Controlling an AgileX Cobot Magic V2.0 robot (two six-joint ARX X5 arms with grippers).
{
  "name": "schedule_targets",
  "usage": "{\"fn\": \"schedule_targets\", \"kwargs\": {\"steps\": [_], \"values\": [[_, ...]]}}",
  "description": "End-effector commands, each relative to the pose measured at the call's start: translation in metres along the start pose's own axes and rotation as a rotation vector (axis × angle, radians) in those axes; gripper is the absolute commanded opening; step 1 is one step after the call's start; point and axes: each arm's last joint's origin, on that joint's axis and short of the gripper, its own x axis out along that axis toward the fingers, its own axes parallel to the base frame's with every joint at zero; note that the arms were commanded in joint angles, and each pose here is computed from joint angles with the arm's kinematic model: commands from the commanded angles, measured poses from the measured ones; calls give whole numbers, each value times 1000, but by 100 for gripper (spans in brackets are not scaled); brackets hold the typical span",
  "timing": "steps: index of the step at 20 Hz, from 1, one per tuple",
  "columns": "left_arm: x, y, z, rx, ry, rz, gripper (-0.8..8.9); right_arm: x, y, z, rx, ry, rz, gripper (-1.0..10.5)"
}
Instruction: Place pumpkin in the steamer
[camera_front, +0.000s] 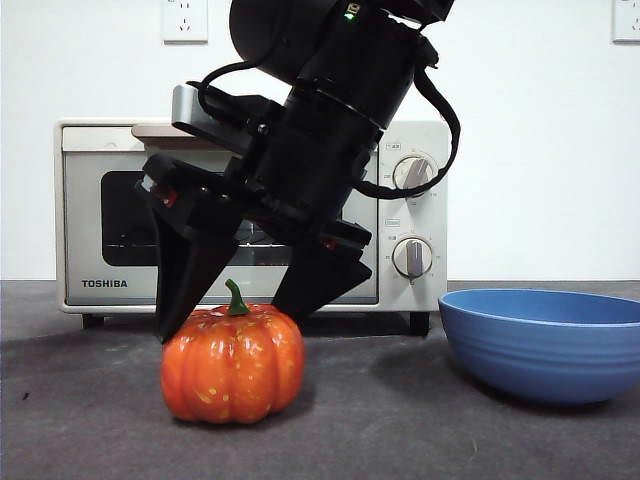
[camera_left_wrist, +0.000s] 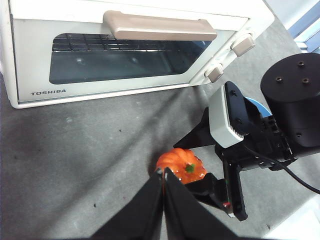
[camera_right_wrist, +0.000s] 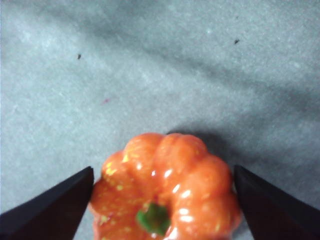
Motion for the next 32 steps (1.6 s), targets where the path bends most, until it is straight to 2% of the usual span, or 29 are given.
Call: {"fn": "schedule_targets", "kwargs": {"steps": [1,6,11,14,18,21,24,26,30,32], "values": [[-3,-3,5,34,-22,-8,11,11,3,-5,0,53,-27,491],[-3,-3,5,34,-22,-8,11,13,5,-6,-6,69,-28,490],[-3,-3,5,34,-22,-8,11,13,4,-10,-1,106,-56,394],[-3,-3,6,37,-27,-9,11,8,5,-8,4,89,-54,386],[-3,-3,6,38,-28,-8,11,-30,12,9,-8,-10,-71,386],[-3,-3,6,38,-28,-8,11,-78,10,11,4,-91,-143,386],[-3,-3,6,38,-28,-9,11,-124,-3,5,30,-135,-239,386],[-4,-3,6,38,-28,-8,11,-149,-20,-2,85,-157,-295,386],[-4,-3,6,38,-29,-9,11,-171,-56,-23,205,-172,-366,386],[-4,-3,6,38,-29,-9,11,-164,-73,-38,263,-153,-357,386]]}}
